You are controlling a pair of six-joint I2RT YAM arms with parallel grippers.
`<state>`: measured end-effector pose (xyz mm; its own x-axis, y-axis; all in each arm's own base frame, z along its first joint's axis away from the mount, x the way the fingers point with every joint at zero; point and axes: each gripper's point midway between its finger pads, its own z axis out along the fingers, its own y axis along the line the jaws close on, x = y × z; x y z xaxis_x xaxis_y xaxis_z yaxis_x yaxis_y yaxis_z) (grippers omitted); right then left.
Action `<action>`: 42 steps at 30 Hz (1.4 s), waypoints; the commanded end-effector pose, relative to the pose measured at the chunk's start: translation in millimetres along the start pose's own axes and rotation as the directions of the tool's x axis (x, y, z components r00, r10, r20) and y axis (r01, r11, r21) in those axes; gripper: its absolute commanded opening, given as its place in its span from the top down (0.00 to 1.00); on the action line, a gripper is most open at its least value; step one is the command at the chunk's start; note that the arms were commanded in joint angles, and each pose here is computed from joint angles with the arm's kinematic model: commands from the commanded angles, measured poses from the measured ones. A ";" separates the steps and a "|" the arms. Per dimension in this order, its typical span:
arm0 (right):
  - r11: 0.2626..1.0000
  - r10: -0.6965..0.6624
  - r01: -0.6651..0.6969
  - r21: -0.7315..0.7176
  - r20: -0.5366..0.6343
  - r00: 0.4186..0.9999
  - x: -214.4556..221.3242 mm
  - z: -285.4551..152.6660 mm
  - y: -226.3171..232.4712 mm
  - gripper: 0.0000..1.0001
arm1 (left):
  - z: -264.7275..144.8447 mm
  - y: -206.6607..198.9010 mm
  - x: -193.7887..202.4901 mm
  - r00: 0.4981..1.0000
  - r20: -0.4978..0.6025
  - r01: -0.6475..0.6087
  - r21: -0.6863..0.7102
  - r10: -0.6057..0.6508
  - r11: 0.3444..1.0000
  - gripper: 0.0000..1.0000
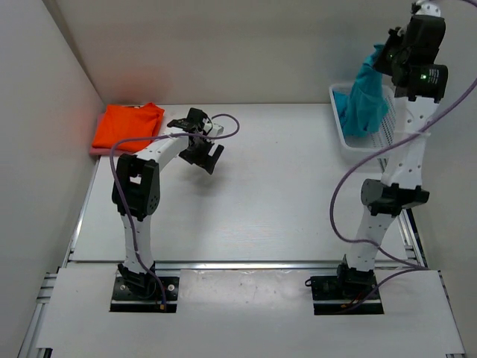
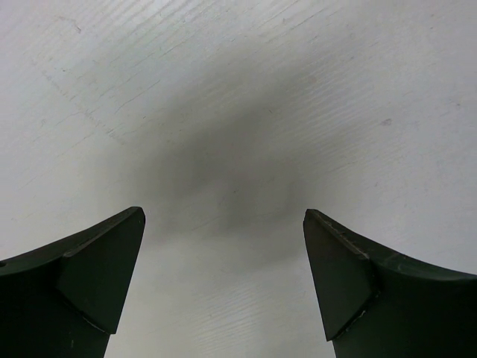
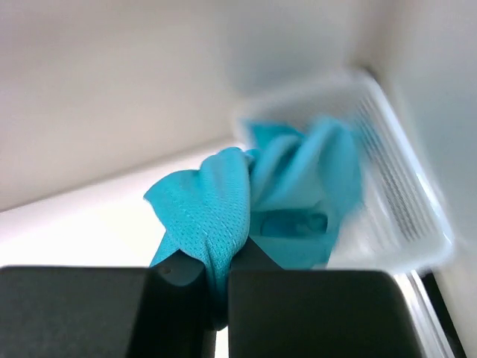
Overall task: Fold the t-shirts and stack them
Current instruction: Move the tshirt to the center of the board
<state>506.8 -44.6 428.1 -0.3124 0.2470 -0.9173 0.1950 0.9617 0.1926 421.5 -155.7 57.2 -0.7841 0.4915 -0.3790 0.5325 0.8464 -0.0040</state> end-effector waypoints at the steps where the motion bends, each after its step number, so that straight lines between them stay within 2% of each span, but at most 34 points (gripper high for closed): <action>1: 0.971 -0.036 0.088 -0.220 0.229 0.973 -59.8 -80.0 75.5 1.00 | -52.1 0.3 -27.1 0.990 0.144 0.001 -0.005 0.000 1.000 0.01; 2: 0.955 -0.023 0.097 -0.279 0.255 0.967 -64.2 -101.2 98.1 1.00 | -59.1 4.2 -26.4 0.987 0.157 0.014 -0.007 -0.012 1.000 0.01; 5: 0.836 -0.027 0.212 -0.506 0.349 0.937 -70.6 -165.1 177.1 1.00 | -71.9 13.7 -29.1 0.981 0.189 0.034 -0.023 -0.029 0.999 0.01; 8: 0.770 -0.020 0.269 -0.578 0.400 0.916 -65.2 -206.6 225.3 1.00 | -83.8 25.9 -28.5 0.976 0.212 0.059 -0.053 -0.047 0.997 0.01; 10: 0.771 -0.040 0.265 -0.579 0.371 0.928 -50.5 -200.8 238.0 1.00 | -90.8 36.2 -29.3 0.972 0.228 0.082 -0.068 -0.065 0.994 0.01; 11: 0.783 -0.054 0.236 -0.576 0.315 0.948 -35.4 -188.2 239.6 1.00 | -95.8 44.3 -29.8 0.968 0.241 0.095 -0.077 -0.074 0.992 0.01; 12: 0.792 -0.054 0.214 -0.572 0.284 0.957 -28.9 -180.3 238.7 1.00 | -99.4 49.1 -30.9 0.965 0.249 0.109 -0.082 -0.086 0.991 0.02; 15: 0.839 -0.162 0.168 -0.518 0.058 0.985 46.1 -119.3 232.2 1.00 | -113.9 69.0 -31.2 0.955 0.280 0.139 -0.123 -0.100 0.983 0.02; 16: 0.837 -0.181 0.168 -0.521 0.027 0.983 59.9 -112.6 233.0 1.00 | -117.8 74.8 -28.7 0.953 0.283 0.147 -0.136 -0.104 0.980 0.02; 18: 0.867 -0.203 0.118 -0.484 -0.128 0.971 114.1 -77.0 214.1 0.98 | -124.5 87.3 -24.5 0.948 0.296 0.167 -0.155 -0.115 0.974 0.01; 20: 0.856 -0.171 0.050 -0.515 -0.189 0.967 141.6 -61.2 208.9 0.95 | -126.1 91.3 -20.6 0.949 0.293 0.171 -0.158 -0.120 0.972 0.01; 21: 0.873 -0.153 0.005 -0.487 -0.264 0.952 169.0 -47.7 192.3 0.91 | -125.0 95.4 -15.5 0.949 0.286 0.187 -0.160 -0.136 0.969 0.01; 22: 0.881 -0.110 -0.032 -0.471 -0.271 0.956 168.8 -37.0 179.5 0.79 | -122.3 94.3 -11.7 0.955 0.272 0.170 -0.172 -0.120 0.970 0.01; 24: 0.893 -0.045 -0.138 -0.428 -0.390 0.920 205.8 -24.3 155.1 0.60 | -124.6 92.1 -9.5 0.960 0.264 0.146 -0.202 -0.089 0.969 0.01; 26: 0.905 -0.034 -0.158 -0.395 -0.438 0.898 221.9 -18.0 137.1 0.45 | -117.0 81.4 -0.5 0.975 0.219 0.093 -0.210 -0.046 0.973 0.01; 30: 0.920 -0.196 0.001 -0.393 -0.457 0.868 263.9 -32.6 129.0 0.33 | -99.3 57.0 24.1 0.991 0.132 0.047 -0.148 -0.027 0.988 0.01; 35: 0.915 -0.229 -0.025 -0.402 -0.569 0.790 322.1 -37.2 115.9 0.35 | -51.8 39.0 85.9 0.995 -0.078 0.056 -0.112 -0.065 0.992 0.01; 36: 0.913 -0.235 -0.027 -0.408 -0.578 0.782 330.7 -40.7 116.4 0.35 | -46.0 44.9 90.8 0.992 -0.100 0.062 -0.146 -0.077 0.987 0.01; 40: 0.920 -0.255 -0.014 -0.392 -0.626 0.737 360.4 -44.9 106.3 0.34 | -31.2 34.3 92.8 0.992 -0.098 0.065 -0.122 -0.078 0.990 0.02; 42: 0.925 -0.236 -0.030 -0.380 -0.634 0.737 364.3 -41.4 101.4 0.32 | -25.1 27.7 91.8 0.992 -0.101 0.063 -0.099 -0.074 0.993 0.02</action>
<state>367.2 148.2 126.1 -0.8824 0.0273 -0.4696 -0.1444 0.9344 0.3256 344.9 -69.2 38.4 -0.8653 0.4512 -0.2185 0.4481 0.8915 0.0664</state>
